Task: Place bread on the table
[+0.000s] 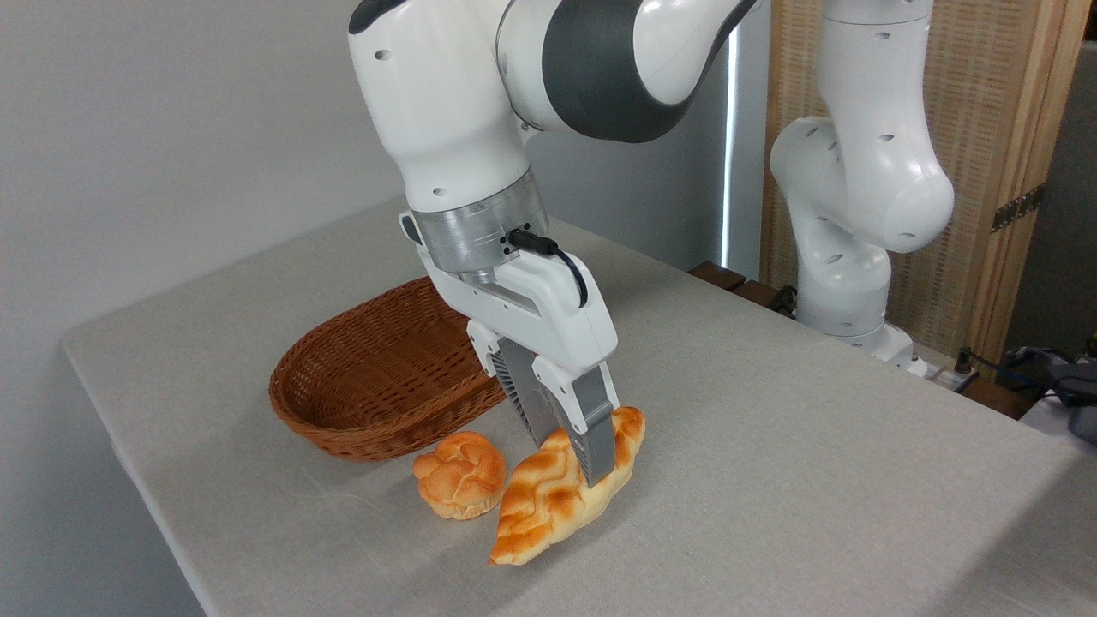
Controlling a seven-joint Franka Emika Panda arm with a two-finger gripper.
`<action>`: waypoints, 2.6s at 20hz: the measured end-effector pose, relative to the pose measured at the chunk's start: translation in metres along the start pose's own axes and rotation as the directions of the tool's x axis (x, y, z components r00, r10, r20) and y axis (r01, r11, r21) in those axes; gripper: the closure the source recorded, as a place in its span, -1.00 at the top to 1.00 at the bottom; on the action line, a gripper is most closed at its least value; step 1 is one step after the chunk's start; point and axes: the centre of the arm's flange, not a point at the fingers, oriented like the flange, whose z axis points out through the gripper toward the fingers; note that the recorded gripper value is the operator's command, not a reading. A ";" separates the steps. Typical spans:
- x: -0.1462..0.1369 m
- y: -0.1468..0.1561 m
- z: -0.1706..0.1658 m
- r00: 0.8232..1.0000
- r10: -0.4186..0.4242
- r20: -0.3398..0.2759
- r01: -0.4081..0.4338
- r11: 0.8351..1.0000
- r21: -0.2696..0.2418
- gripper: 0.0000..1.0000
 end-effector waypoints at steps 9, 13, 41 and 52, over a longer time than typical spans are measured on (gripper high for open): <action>0.000 0.000 -0.001 1.000 0.000 -0.001 0.000 1.000 0.001 1.00; 0.000 0.000 -0.001 1.000 -0.001 -0.001 0.001 1.000 0.001 1.00; 0.058 0.048 -0.124 0.986 -0.071 -0.149 0.067 0.997 -0.031 1.00; 0.058 0.052 -0.135 0.984 -0.064 -0.167 0.062 0.998 -0.016 1.00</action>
